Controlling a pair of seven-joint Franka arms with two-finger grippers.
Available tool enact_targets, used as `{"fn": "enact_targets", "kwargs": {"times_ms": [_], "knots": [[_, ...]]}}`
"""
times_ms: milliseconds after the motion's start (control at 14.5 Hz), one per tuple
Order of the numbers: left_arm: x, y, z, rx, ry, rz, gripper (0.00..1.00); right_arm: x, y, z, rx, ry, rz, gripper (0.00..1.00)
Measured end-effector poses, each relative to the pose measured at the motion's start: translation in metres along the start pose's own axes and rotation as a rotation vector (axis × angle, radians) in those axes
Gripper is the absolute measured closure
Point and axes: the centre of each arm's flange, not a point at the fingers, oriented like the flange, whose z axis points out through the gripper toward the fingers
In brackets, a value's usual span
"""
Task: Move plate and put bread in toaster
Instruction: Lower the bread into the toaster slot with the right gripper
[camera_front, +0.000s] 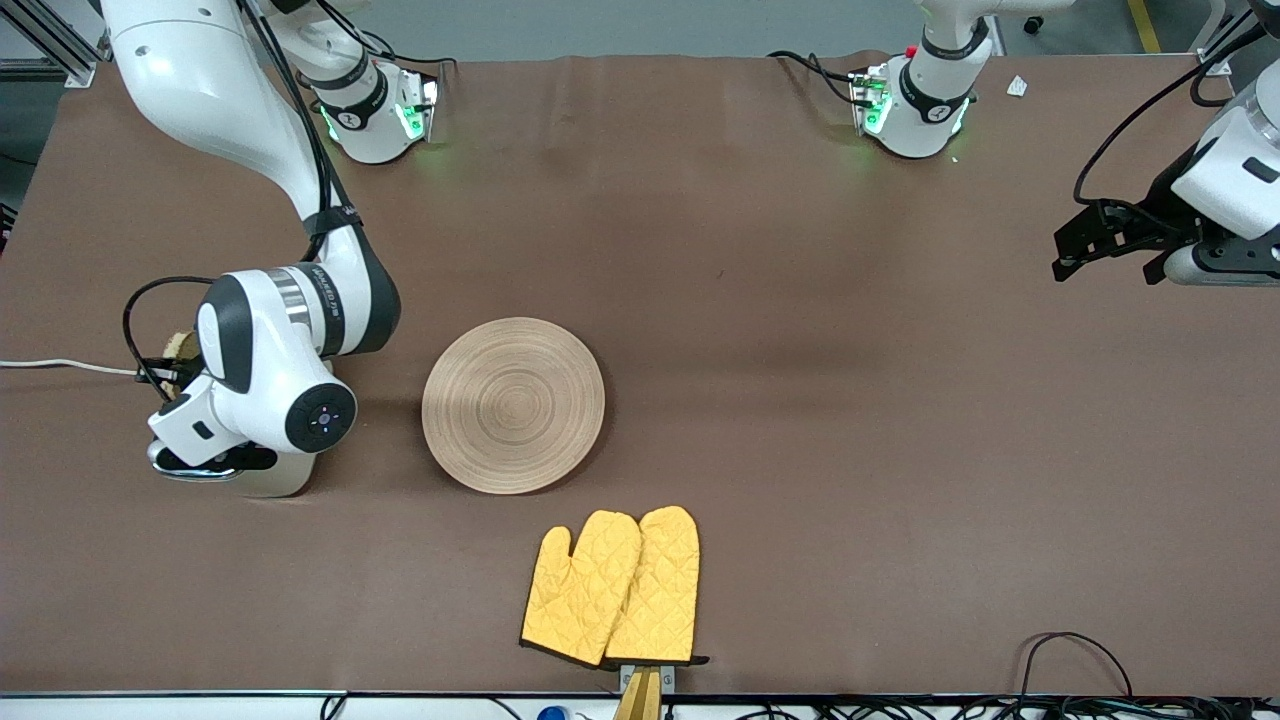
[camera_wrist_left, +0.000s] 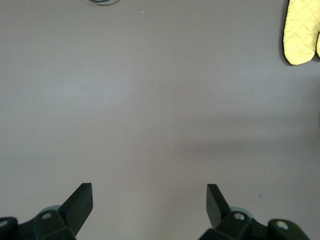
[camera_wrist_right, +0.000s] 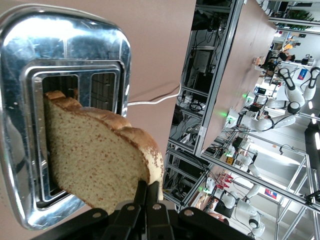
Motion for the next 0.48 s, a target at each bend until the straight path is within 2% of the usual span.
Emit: {"fn": "enact_targets", "kwargs": {"times_ms": [207,484], "knots": [[0.0,0.0,0.0,0.0,0.0,0.0,0.0,0.0,-0.012,0.003,0.043,-0.023,0.006,0.97],[0.0,0.0,0.0,0.0,0.0,0.0,0.0,0.003,-0.026,0.009,0.057,-0.042,0.004,0.93]]}}
